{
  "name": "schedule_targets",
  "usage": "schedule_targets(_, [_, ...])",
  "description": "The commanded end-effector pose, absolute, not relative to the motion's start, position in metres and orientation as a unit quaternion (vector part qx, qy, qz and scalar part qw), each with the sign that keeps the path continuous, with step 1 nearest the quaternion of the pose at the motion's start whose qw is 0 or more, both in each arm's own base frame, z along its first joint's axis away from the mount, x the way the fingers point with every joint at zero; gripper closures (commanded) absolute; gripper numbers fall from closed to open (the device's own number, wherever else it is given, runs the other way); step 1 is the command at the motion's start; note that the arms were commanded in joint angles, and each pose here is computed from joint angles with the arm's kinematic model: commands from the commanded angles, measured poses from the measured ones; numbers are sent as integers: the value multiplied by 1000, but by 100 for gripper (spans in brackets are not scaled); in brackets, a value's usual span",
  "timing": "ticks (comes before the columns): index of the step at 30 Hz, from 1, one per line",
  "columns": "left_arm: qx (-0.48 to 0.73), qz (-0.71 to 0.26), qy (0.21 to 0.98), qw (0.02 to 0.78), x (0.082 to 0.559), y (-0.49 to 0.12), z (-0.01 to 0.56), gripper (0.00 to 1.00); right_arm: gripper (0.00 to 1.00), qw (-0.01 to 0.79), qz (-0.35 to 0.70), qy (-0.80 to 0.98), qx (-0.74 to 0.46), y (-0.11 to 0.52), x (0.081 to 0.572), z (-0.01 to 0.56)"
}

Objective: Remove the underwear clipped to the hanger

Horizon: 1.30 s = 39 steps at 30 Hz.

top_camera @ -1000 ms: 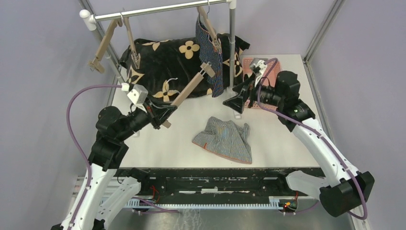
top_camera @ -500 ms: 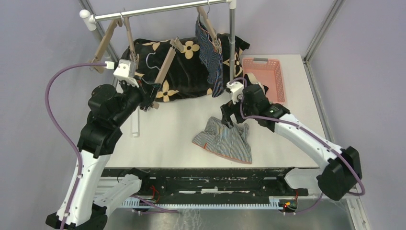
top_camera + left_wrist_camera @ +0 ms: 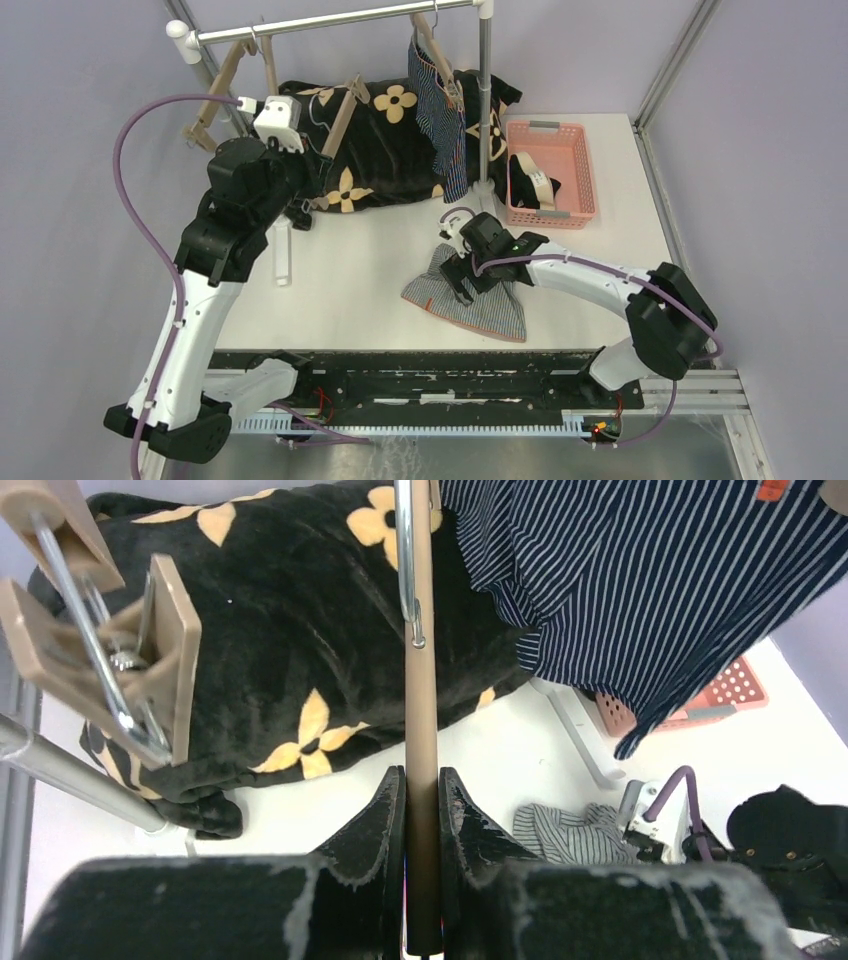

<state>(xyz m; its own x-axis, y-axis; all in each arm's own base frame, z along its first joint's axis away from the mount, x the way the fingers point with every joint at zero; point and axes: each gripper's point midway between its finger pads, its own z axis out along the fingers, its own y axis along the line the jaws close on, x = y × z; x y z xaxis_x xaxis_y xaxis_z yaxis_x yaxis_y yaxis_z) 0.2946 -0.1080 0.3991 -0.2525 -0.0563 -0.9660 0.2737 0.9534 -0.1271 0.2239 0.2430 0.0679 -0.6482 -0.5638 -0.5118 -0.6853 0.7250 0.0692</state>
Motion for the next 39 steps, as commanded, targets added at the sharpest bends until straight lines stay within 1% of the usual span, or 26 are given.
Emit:
schedule_targets(1, [64,-119,754,643,309,-104,428,97,6,224,117,909,-330,247,226,53])
schedule_targets(3, [66,-124,755,641,314,-108,428,97,17,206,105,915,-332,246,222,42])
schedule_targets(4, [65,-124,753,643,316,-109,429,97,27,198,100,917,-331,245,221,36])
schedule_targets(6, [57,-118,749,649,321,-107,434,97,60,192,96,919,-330,245,221,32])
schedule_targets(7, [53,-113,747,653,323,-105,438,97,87,190,95,920,-329,247,222,33])
schedule_targets(8, [50,-110,745,656,326,-105,441,97,98,192,95,920,-329,249,223,36])
schedule_targets(11, [43,-108,729,675,331,-103,460,97,99,217,105,913,-329,255,227,52])
schedule_targets(14, [34,-105,712,694,335,-101,479,97,99,267,109,904,-316,255,235,85])
schedule_targets(17, [29,-99,704,703,344,-100,491,97,99,336,103,889,-292,247,244,133])
schedule_targets(23, [39,-86,724,684,367,-108,481,97,99,475,125,838,-237,218,244,239])
schedule_targets(27, [36,-80,728,680,378,-109,477,97,99,555,94,807,-177,179,247,294])
schedule_targets(28, [33,-77,727,682,381,-109,479,97,99,587,83,790,-156,165,248,316])
schedule_targets(29, [31,-77,725,683,382,-109,481,97,99,599,76,784,-145,159,249,325])
schedule_targets(33, [24,-79,714,696,383,-108,494,97,99,630,27,767,-118,137,256,352])
schedule_targets(39, [24,-86,697,711,382,-108,511,97,99,664,-101,737,-76,109,281,382])
